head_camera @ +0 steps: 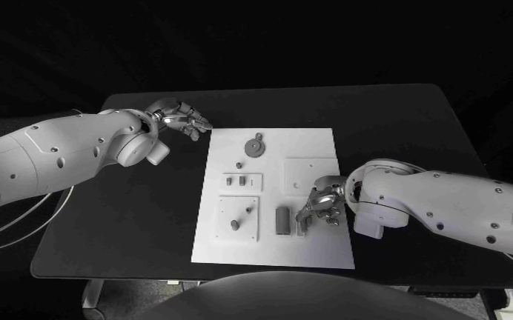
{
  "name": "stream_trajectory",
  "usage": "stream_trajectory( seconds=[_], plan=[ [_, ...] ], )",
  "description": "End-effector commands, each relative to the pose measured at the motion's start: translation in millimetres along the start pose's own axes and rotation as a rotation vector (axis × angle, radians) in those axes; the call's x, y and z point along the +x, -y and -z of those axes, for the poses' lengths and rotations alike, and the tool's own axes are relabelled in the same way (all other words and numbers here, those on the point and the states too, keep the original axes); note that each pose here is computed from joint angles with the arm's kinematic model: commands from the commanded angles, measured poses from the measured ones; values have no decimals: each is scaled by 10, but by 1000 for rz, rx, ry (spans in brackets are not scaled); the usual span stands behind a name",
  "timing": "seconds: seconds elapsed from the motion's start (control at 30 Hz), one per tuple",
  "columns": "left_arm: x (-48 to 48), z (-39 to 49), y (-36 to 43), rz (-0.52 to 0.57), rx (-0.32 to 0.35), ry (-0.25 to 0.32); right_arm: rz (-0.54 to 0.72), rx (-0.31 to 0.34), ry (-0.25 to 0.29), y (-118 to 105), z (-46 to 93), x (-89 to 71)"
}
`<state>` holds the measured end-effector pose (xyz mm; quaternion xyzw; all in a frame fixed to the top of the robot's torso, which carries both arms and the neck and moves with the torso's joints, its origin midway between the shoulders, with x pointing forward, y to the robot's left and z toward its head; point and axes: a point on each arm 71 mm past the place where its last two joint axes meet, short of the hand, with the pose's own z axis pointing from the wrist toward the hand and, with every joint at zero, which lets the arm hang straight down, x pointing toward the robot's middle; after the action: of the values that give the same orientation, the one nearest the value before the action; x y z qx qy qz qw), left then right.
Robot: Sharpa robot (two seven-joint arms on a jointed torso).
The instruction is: Assemble the parts on the task board
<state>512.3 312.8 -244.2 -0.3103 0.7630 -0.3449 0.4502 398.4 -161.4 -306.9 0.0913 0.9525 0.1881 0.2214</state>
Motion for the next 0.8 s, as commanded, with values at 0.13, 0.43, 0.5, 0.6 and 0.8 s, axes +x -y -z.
stream_trajectory(
  seconds=[0.13,0.43,0.5,0.6,0.8],
  plan=[
    [18,-1,16,-1,6,-17,40,2,-39,-5,-30,48],
    [21,-3,16,-2,5,-19,51,-11,-68,-44,-39,117],
    [21,-3,16,-2,5,-19,51,-11,-67,-46,-39,119],
    [18,-1,13,-3,4,-18,50,-10,-67,-39,-38,117],
    [20,-2,15,-3,5,-19,47,-9,-56,-38,-45,107]
  ],
)
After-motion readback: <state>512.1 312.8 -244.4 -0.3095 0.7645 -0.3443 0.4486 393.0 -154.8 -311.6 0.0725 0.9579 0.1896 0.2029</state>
